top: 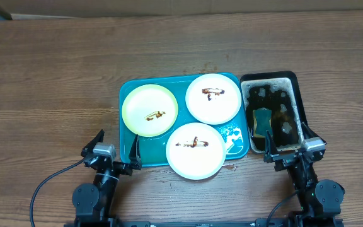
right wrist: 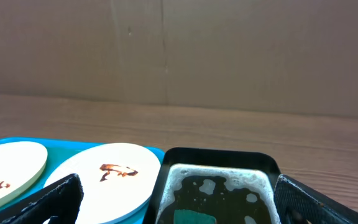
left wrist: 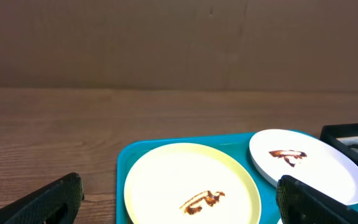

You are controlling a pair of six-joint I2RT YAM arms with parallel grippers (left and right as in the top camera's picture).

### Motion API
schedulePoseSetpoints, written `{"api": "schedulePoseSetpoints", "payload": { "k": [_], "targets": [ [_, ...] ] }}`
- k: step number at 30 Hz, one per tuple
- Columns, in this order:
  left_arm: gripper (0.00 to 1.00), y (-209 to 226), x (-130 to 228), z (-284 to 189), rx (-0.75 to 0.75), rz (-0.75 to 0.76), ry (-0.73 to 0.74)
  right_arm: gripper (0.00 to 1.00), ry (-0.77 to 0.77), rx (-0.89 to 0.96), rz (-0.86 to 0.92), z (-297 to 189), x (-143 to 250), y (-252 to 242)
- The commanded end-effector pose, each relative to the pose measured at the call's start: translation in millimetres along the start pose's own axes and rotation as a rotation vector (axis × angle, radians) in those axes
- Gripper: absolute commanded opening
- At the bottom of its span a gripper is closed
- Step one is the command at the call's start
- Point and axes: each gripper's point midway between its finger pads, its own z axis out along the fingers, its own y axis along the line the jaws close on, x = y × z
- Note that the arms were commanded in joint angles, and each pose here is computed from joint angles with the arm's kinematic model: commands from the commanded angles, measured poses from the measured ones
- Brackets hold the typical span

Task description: Clean dirty plates on tray and stack at the side

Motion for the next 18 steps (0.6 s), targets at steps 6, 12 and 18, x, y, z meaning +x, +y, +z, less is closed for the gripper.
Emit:
{"api": "schedulePoseSetpoints", "payload": {
  "k": [6,12,18],
  "targets": [
    [1.00,6,-1,0,-0.035,0.019,-0.010,1.00,-0.041,-0.038,0.036,0,-8,7],
    [1.00,6,1,0,-0.036,-0.061,0.001,1.00,0.007,0.029,0.209,-1,-1,-4],
    [1.00,6,-1,-3,-0.048,-0.122,0.076,1.00,0.102,0.040,0.233,-4,-11,-4]
  ]
}}
